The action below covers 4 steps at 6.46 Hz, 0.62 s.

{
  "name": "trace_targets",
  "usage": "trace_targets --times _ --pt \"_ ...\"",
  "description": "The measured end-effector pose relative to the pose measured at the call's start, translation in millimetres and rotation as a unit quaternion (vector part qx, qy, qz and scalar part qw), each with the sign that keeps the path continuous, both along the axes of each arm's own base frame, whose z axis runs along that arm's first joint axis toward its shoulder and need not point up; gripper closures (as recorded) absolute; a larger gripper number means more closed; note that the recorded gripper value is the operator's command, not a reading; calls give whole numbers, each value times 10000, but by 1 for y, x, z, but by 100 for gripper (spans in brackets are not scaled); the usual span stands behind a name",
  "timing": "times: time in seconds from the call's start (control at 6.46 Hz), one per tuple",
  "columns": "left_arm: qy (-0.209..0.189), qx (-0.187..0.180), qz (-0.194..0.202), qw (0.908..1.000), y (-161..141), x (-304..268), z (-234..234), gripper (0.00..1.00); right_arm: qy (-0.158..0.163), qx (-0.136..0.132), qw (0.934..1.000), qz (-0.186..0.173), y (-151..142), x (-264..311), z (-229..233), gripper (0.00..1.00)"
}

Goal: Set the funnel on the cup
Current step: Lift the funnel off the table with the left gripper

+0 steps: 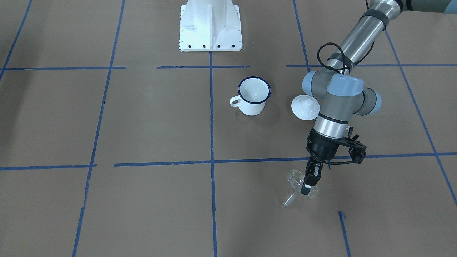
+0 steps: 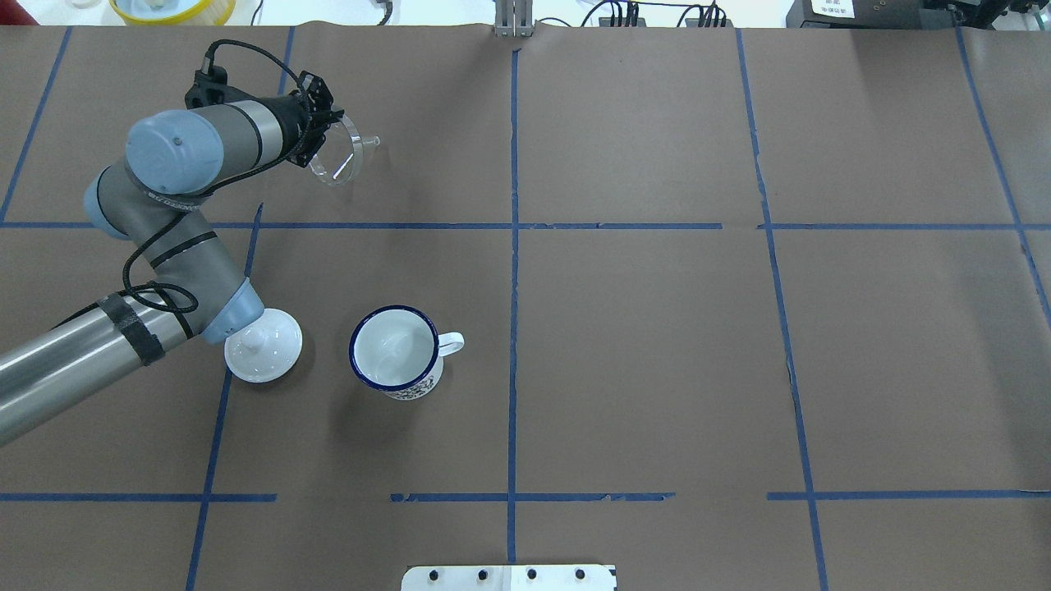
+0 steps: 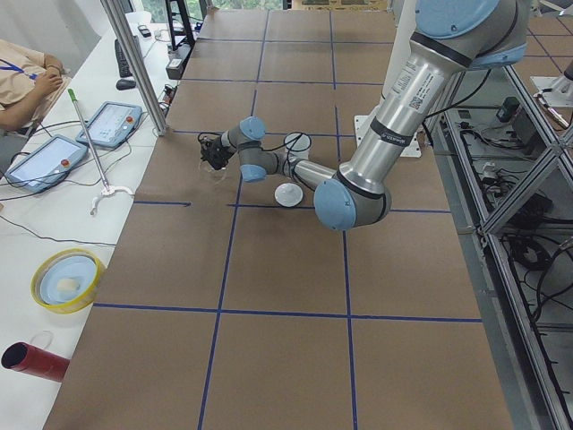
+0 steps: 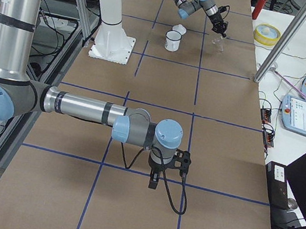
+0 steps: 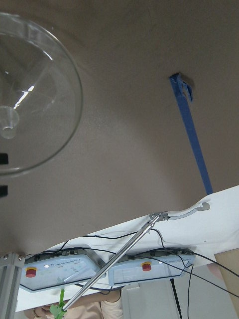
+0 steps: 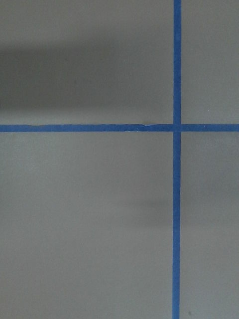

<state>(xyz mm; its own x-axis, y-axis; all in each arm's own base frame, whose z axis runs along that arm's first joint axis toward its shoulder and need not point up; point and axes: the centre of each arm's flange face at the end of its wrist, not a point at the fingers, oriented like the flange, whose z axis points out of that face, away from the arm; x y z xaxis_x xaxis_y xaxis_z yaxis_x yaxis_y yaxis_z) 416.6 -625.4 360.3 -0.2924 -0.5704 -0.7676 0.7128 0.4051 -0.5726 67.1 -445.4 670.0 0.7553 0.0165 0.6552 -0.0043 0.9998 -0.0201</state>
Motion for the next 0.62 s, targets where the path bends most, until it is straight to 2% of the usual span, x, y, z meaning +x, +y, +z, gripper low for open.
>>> trace_targets --times 0.31,0.46,0.62 --pt "164 180 -131 9996 -3 -29 -52 100 0 1 10000 0 0 0 0 0" --pt "41 26 -57 10000 8 -43 -92 100 0 1 10000 0 0 0 0 0" --pt "-253 -207 228 9992 31 -57 -132 100 0 1 10000 0 0 0 0 0"
